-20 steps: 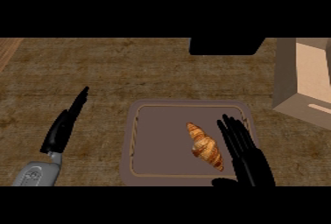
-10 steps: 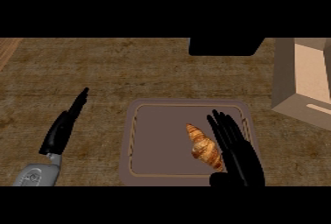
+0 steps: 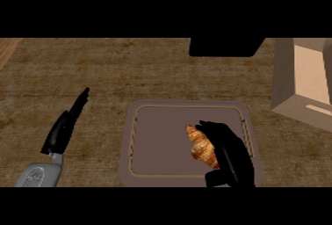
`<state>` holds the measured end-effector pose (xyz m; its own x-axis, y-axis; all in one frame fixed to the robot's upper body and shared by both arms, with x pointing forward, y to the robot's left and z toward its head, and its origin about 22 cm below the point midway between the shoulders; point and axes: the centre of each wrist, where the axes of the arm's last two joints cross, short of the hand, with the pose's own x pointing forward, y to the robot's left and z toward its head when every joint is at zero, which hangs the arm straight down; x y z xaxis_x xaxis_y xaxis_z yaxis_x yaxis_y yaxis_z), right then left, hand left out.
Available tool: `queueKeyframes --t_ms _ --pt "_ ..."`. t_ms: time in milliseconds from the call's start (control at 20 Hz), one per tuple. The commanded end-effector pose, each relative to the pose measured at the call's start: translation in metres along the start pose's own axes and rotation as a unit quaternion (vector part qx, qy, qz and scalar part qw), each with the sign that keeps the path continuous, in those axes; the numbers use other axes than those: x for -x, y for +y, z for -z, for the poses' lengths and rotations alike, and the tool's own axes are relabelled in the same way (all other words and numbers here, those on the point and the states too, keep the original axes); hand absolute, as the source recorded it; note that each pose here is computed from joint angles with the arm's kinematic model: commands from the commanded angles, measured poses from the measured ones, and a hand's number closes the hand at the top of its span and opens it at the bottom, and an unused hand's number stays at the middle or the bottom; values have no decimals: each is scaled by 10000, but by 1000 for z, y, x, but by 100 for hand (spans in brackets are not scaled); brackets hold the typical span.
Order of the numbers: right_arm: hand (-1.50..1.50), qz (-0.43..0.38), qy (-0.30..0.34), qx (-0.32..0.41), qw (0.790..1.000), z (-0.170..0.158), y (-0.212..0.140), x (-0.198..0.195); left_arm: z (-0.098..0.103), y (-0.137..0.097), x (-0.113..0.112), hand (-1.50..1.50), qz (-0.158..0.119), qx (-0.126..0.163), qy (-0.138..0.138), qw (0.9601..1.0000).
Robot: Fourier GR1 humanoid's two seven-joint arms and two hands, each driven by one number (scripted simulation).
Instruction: Pick the croissant from the tray and place it in the cardboard box
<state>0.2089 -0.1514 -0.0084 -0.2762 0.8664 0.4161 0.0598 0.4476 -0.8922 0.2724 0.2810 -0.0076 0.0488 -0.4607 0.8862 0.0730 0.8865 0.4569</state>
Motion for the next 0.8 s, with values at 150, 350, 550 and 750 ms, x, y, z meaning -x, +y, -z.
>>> queueKeyframes --t_ms 150,350,550,750 --pt "150 -516 -314 803 9949 10 17 -3 -3 12 10 0 -27 18 70 10000" --pt "150 -539 -314 1224 9905 4 21 -7 7 7 10 0 38 2 -36 10000" --pt "150 -611 -297 1553 9855 10 2 2 20 1 -11 0 -57 -88 -14 9999" --pt "150 -879 126 1417 9859 32 7 4 -6 -5 -1 0 64 24 61 10000"
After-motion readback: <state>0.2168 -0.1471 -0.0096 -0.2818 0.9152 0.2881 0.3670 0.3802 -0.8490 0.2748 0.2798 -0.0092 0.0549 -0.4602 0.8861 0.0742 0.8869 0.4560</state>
